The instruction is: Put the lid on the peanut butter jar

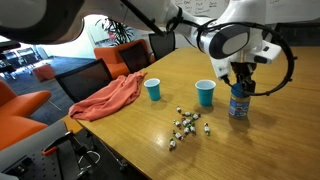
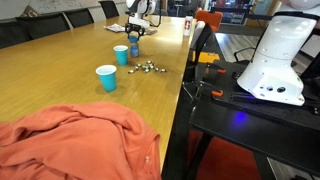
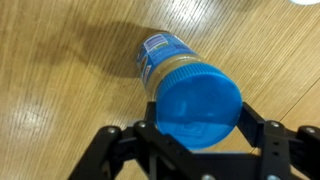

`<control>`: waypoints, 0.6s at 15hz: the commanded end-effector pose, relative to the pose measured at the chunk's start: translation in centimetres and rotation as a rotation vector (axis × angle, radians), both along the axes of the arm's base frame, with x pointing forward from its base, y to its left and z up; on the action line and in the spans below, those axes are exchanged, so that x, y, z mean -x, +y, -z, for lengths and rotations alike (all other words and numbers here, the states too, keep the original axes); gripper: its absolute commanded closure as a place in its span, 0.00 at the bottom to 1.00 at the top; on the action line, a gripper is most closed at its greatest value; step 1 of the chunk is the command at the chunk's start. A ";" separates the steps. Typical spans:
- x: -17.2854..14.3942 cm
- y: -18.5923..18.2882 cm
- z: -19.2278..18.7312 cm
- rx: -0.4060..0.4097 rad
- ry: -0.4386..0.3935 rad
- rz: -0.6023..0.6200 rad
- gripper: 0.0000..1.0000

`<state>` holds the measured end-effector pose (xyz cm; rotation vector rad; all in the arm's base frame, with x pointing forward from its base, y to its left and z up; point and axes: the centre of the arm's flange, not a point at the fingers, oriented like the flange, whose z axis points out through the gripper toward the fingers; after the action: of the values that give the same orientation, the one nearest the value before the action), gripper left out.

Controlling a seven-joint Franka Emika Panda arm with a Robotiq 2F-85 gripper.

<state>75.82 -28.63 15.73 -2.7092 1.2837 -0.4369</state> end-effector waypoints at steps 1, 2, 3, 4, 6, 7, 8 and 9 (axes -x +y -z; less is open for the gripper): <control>-2.0 -0.5 0.2 -0.003 0.005 0.030 0.46; -2.1 -0.5 0.2 -0.004 0.007 0.034 0.46; -2.1 -0.5 0.2 -0.004 0.008 0.038 0.46; -2.0 -0.5 0.1 -0.003 0.013 0.036 0.46; -1.8 -0.4 -0.3 -0.009 0.023 0.032 0.46; -1.7 -0.4 -0.5 -0.014 0.031 0.031 0.46; -1.7 -0.4 -0.7 -0.018 0.036 0.028 0.46; -1.6 -0.4 -0.7 -0.019 0.042 0.029 0.46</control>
<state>76.20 -28.66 15.80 -2.7036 1.2990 -0.4215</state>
